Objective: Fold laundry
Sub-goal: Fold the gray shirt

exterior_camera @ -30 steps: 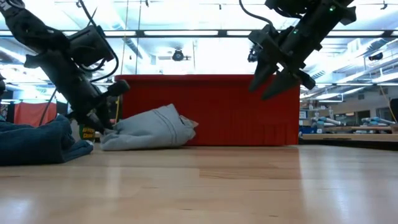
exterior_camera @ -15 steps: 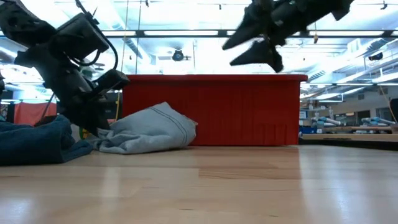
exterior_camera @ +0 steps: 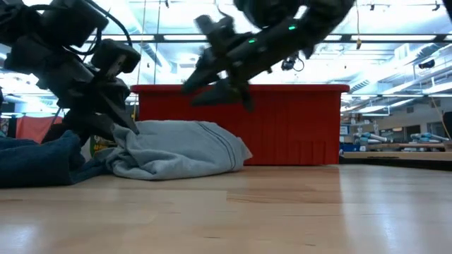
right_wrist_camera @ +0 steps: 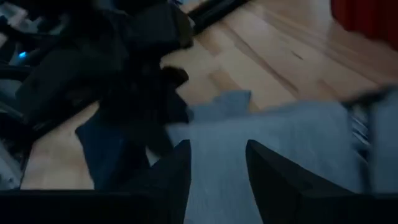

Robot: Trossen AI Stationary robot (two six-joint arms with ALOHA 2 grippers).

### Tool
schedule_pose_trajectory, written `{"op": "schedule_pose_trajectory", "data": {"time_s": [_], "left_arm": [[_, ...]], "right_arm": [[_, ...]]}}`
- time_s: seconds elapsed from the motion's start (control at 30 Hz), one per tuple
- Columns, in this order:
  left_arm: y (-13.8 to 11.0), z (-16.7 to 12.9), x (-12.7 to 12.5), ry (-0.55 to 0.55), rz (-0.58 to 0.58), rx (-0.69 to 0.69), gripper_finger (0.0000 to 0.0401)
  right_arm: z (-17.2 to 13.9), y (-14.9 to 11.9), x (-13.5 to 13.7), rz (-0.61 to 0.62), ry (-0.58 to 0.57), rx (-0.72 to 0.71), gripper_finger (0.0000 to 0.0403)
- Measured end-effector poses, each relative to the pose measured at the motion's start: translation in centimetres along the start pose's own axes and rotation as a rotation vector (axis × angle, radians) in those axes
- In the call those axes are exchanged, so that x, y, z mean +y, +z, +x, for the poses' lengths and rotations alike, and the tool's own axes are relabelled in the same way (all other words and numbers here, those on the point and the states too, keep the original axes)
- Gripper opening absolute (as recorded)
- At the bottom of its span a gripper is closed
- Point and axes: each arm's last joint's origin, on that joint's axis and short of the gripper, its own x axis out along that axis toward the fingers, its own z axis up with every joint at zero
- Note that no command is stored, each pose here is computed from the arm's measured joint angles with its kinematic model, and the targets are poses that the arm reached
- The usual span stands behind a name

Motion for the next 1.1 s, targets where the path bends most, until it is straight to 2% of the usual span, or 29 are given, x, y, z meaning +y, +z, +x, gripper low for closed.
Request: {"op": "schedule_pose_trajectory", "data": {"time_s": [0.23, 0.4, 0.53, 0.6, 0.73, 0.93, 1.1], "left_arm": [[-0.7, -0.5, -0.9, -0.087, 0.039, 0.024, 0.0162], [-0.8, -1.9, -2.0, -0.192, 0.088, 0.023, 0.0173], [-0.5, -3.3, -2.7, -0.267, 0.155, 0.004, 0.0173], [-0.4, -3.8, -3.0, -0.299, 0.184, -0.009, 0.0173], [-0.2, -4.5, -3.3, -0.331, 0.231, -0.026, 0.0173], [-0.2, -4.3, -3.2, -0.317, 0.273, -0.037, 0.0173], [-0.1, -4.2, -3.2, -0.304, 0.267, -0.079, 0.0173]], "right_arm": [[5.3, -2.0, -0.3, -0.014, -0.05, 0.044, 0.013], [7.6, -4.2, -1.2, 0.052, -0.076, 0.089, 0.0117], [7.6, -5.6, -0.8, 0.069, -0.09, 0.154, 0.0109], [6.9, -6.2, 0.1, 0.039, -0.104, 0.211, 0.0105], [4.2, -7.2, 2.4, -0.101, -0.156, 0.343, 0.0103], [-1.6, -8.8, 4.8, -0.328, -0.248, 0.572, 0.0103], [-7.1, -11.7, 5.2, -0.407, -0.279, 0.764, 0.0103]]}}
